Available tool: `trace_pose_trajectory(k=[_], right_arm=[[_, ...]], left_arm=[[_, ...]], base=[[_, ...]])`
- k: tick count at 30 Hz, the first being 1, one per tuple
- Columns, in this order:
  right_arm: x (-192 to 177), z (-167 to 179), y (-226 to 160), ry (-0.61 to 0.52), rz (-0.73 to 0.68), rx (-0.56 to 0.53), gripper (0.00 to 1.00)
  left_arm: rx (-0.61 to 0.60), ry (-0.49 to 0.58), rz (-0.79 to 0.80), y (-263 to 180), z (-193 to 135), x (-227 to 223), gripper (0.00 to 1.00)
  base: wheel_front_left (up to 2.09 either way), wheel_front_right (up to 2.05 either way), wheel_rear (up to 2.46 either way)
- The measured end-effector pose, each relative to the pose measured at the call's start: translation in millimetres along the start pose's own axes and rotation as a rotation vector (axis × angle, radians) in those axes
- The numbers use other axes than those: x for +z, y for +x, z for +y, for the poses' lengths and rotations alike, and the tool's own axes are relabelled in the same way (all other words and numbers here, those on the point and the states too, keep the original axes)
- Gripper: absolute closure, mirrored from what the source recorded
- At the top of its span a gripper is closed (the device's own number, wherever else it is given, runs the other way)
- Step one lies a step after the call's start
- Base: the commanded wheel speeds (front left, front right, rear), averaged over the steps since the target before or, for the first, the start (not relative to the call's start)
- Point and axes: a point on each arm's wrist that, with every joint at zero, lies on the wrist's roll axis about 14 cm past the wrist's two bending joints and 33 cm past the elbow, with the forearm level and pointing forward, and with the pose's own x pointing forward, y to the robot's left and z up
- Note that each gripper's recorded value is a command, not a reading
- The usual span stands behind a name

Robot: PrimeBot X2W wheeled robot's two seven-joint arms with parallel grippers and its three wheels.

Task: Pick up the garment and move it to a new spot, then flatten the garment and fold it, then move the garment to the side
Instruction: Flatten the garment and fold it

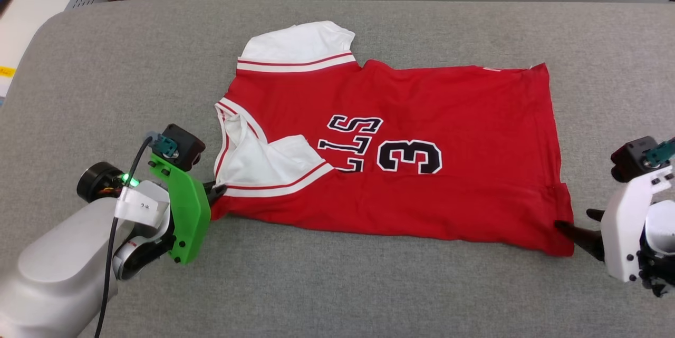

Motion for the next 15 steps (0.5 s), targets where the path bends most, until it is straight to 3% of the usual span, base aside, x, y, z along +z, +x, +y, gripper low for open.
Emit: trace_pose_trajectory(k=[5, 12, 13, 14, 15], right_arm=[[-22, 6, 28, 0.040, 0.064, 0.025, 0.00], [-42, 11, 52, 0.006, 0.128, 0.045, 0.00], [-42, 12, 54, 0.003, 0.124, 0.049, 0.51], [-41, 12, 55, -0.004, 0.118, 0.050, 0.84], [-37, 11, 55, -0.012, 0.101, 0.049, 1.00]], left_arm=[[0.001, -0.001, 0.005, 6, 4, -3, 1.00], [0.005, -0.011, 0.030, 15, 9, -15, 1.00], [0.007, -0.014, 0.035, 15, 10, -17, 1.00], [0.009, -0.016, 0.038, 15, 10, -18, 1.00], [0.011, -0.017, 0.038, 15, 11, -19, 1.00]], base=[[0.00, 0.00, 0.00], [0.00, 0.00, 0.00], [0.00, 0.00, 0.00], [0.00, 0.00, 0.00], [0.00, 0.00, 0.00]])
